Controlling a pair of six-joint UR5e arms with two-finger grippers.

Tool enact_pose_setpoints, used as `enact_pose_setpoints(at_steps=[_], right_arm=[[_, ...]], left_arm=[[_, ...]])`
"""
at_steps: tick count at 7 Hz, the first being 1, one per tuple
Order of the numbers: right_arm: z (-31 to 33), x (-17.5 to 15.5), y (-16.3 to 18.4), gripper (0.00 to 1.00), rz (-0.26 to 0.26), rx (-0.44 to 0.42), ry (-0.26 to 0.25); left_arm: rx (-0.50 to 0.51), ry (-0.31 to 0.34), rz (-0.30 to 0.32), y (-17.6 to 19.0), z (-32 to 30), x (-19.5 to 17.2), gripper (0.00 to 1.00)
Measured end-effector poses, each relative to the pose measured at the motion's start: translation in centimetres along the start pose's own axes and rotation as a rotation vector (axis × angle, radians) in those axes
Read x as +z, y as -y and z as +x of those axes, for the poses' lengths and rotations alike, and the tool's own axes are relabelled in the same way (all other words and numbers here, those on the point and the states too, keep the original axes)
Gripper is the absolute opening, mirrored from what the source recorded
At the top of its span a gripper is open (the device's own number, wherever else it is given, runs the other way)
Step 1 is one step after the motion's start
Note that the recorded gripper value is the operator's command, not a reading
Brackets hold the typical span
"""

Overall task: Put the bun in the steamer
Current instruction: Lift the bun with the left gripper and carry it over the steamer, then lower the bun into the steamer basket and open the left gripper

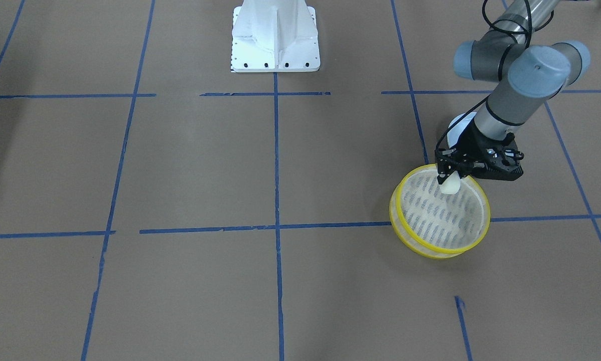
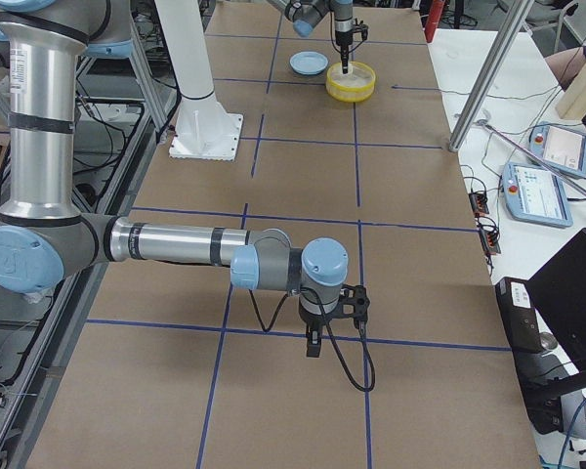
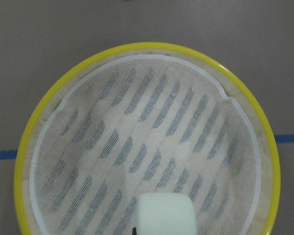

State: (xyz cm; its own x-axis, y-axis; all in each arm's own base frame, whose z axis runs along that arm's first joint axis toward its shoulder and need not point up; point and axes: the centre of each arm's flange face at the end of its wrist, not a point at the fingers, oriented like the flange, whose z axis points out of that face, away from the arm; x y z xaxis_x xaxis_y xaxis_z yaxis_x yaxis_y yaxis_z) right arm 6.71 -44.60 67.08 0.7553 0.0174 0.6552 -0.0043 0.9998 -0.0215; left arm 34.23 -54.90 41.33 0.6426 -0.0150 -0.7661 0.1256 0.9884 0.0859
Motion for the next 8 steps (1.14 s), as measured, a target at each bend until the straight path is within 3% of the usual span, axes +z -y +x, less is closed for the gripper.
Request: enact_pose_setpoints(at_steps=[4, 8], right_arm=[[0.0, 0.0, 0.0, 1.0, 0.0, 0.0, 0.0], [0.0, 0.0, 0.0, 1.0, 0.0, 0.0, 0.0]], left_arm=[[-0.035, 0.04, -0.026, 1.0, -0.7, 2.7, 0.37], [-0.034, 0.042, -0.031, 0.9, -0.6, 3.0, 0.47]])
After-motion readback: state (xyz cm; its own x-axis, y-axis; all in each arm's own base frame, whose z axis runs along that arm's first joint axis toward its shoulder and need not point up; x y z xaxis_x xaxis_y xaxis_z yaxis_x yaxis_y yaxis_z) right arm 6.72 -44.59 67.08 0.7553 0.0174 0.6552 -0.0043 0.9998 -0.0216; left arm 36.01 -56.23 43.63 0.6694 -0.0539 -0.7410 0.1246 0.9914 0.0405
